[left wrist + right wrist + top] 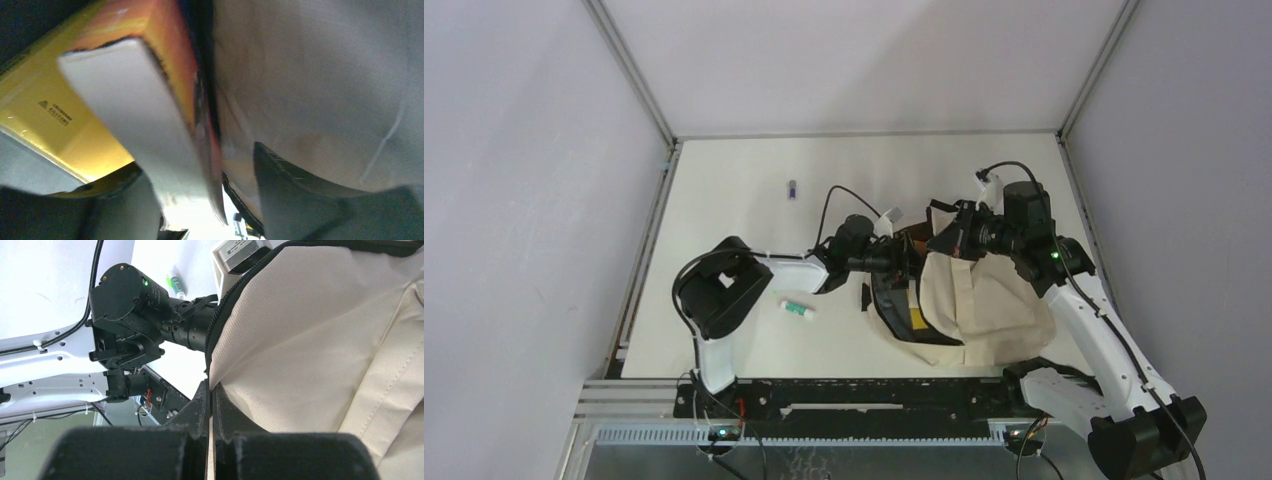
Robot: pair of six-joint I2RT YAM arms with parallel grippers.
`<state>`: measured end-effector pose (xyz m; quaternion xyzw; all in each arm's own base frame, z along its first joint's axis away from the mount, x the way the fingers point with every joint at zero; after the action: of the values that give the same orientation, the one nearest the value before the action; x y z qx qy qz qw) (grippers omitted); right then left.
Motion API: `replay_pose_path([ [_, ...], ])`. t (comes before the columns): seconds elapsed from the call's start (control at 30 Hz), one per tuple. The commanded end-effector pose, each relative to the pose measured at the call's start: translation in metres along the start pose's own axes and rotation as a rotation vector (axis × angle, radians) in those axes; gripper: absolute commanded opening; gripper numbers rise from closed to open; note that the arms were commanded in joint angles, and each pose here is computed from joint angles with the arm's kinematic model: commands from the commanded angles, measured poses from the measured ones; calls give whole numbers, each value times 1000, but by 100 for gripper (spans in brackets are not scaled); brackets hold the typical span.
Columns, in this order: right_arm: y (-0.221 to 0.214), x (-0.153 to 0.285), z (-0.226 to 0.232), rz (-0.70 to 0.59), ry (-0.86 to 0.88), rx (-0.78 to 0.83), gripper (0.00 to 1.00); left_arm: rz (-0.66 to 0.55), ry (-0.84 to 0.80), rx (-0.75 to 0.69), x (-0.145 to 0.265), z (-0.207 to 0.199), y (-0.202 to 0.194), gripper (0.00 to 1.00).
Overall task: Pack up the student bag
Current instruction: Place the book in the student bag.
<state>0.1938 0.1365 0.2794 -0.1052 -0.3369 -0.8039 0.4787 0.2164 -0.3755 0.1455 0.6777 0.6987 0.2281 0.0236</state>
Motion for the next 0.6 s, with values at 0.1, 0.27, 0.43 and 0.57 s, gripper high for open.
replay_pose_path([
  [0.1,8,6,6,-89,11,17,0,7,19,-134,8,-31,12,99],
  [0.27,8,3,2,-94,-10,14,0,61,209,-205,21,-22,11,100],
  [0.43,8,2,-3,-103,-41,18,0,87,300,-256,37,-23,9,100],
  [0.57,8,1,-6,-105,-58,22,0,60,322,-310,53,-39,12,100],
])
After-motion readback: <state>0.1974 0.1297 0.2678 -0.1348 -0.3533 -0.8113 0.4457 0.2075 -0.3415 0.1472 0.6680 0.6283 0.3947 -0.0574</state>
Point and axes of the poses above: each gripper's point midway between its finger pads, its own x axis back along the fingers, its own z axis along the line the jaws close on, y = z × x, the point moved 7 cm from there along x, back along the fingers, and after that the axes turned 9 degrees about -x, right-handed, at the moved point
